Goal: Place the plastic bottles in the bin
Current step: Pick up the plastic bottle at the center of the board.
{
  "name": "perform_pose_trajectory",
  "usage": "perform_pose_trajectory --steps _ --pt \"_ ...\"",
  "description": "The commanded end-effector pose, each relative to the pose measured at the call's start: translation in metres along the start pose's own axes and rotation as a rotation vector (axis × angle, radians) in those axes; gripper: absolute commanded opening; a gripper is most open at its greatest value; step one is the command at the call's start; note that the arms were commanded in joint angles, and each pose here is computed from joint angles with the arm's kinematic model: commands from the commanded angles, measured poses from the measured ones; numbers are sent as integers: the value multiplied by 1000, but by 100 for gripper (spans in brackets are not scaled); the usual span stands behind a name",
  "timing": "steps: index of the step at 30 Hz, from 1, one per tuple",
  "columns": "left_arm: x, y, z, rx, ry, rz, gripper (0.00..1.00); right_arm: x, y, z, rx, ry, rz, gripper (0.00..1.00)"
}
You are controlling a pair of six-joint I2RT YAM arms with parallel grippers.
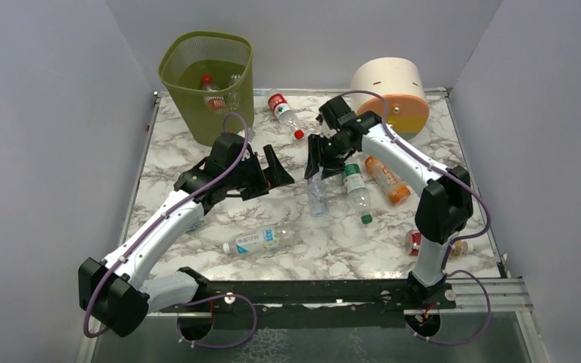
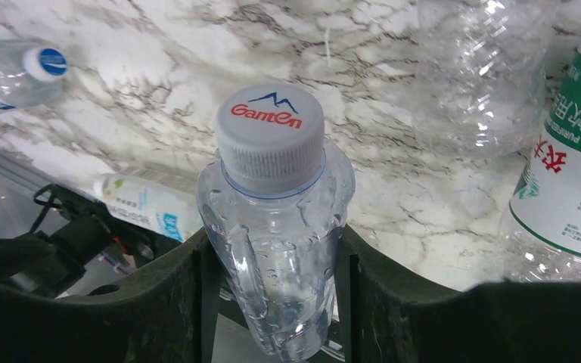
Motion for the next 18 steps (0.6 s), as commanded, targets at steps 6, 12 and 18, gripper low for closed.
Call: perform_pose_trajectory --steps 6,12,18 --pt "-20 4 19 -107 -107 -105 99 42 28 15 15 9 157 50" --pt "-23 2 21 -149 -153 -120 99 65 41 24 18 10 256 51" --pt "-22 1 24 -195 -194 -95 99 83 53 29 34 1 346 51"
Point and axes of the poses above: each gripper's point midway between its finger pads, its own y axis back along the fingers, its own x axis along the line the jaws close on, z = x × y, the point moved 6 cm from there along y, back along the fingers, and after that the axes turned 8 degrees about -y, right-handed, at the moved point
